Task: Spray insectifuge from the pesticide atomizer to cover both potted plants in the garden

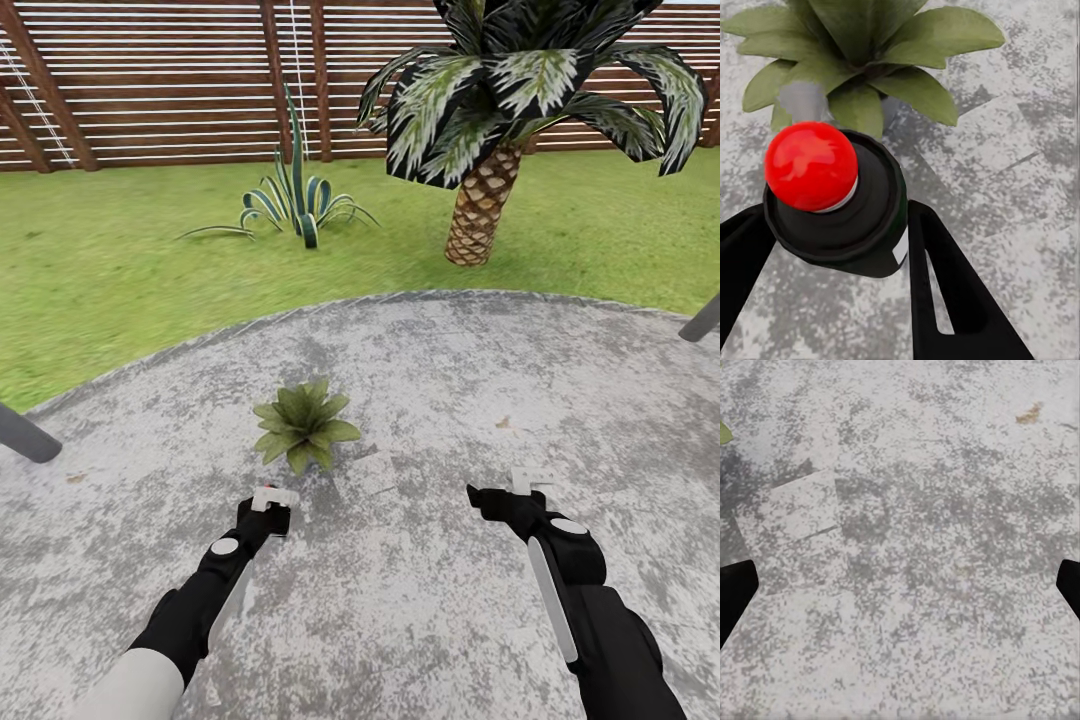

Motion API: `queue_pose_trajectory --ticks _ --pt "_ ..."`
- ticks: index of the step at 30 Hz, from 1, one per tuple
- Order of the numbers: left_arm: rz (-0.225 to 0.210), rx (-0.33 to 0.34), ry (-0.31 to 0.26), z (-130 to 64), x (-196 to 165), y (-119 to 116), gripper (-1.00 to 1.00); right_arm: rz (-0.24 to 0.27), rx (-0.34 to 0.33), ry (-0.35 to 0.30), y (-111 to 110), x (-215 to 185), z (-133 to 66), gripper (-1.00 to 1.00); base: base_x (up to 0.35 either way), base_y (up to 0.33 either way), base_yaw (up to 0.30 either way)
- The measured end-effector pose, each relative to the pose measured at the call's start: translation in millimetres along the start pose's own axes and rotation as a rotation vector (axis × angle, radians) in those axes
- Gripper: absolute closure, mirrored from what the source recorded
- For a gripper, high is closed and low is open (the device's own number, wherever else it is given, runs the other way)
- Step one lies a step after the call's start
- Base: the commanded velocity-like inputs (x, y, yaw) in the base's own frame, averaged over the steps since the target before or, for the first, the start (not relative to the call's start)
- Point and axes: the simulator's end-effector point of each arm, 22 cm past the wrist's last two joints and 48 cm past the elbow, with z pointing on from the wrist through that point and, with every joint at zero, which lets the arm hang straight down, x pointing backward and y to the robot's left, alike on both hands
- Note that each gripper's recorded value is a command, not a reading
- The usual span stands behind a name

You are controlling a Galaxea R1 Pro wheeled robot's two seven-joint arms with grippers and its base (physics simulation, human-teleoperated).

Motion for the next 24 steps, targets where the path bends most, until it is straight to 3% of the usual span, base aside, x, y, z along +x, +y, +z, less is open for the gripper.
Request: queue_pose_trajectory --ticks 6,10,17,21,22,24 --pt "-0.003 0.015 -0.035 -19.5 -48 -6 1.00 -0.004 0.005 0.060 -2 13 -0.5 -1.00 0.000 0.000 0.000" --pt "-0.001 0.023 -0.056 -45.4 -94 -8 1.00 -0.005 0.008 0.123 -5 27 -1.7 -1.00 0.000 0.000 0.000" --pt "0.011 0.055 0.083 -65.0 -90 -13 1.00 -0.009 -0.010 0.125 0 19 -0.4 -1.00 0.000 0.000 0.000" --pt "0.094 0.192 0.148 -72.1 -72 -24 1.00 -0.012 -0.160 0.043 35 -33 0.5 -1.00 0.000 0.000 0.000" --pt "0.122 0.235 0.167 -75.7 -64 -21 1.00 -0.014 -0.240 0.022 53 -47 -2.7 -1.00 0.000 0.000 0.000" --pt "0.137 0.298 0.185 -81.2 -58 -23 1.00 -0.020 -0.322 0.004 69 -59 -7.8 -1.00 0.000 0.000 0.000"
